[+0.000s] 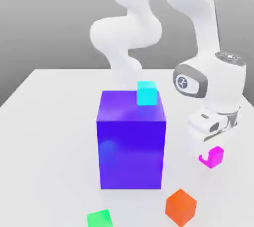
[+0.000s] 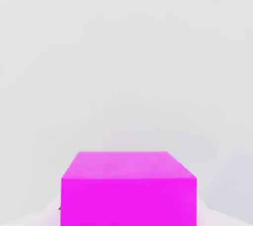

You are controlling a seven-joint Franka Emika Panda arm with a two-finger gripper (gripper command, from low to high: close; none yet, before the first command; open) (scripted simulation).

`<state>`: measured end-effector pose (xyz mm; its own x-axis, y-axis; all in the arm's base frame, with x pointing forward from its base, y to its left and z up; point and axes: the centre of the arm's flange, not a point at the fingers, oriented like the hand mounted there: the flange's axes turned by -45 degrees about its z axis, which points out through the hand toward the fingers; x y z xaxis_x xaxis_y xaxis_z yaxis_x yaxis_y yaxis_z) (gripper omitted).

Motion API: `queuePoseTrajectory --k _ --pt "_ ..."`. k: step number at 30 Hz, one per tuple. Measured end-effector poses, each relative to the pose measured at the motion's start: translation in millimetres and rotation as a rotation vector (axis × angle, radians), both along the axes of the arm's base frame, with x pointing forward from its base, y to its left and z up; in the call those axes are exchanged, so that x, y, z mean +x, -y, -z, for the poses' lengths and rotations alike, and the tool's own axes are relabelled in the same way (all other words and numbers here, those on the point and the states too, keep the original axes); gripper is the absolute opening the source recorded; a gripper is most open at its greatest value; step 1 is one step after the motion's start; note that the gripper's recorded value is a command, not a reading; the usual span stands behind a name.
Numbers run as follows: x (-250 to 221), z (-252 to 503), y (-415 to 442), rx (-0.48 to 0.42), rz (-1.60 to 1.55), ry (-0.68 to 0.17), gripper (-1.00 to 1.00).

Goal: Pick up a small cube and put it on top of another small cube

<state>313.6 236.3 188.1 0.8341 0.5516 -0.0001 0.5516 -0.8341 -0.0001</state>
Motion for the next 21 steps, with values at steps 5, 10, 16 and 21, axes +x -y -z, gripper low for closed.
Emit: queuePoseTrajectory --k 5,10,16,21 --pt "90.1 -18.2 72.1 0.002 0.124 -0.008 -1.0" --pt "165.6 -36.8 185.5 0.004 0.254 -0.008 -1.0" --pt "200.9 -21.6 290.6 0.001 0.348 -0.001 -1.0" --pt "200.9 3.0 294.3 0.001 0.352 -0.001 1.0"
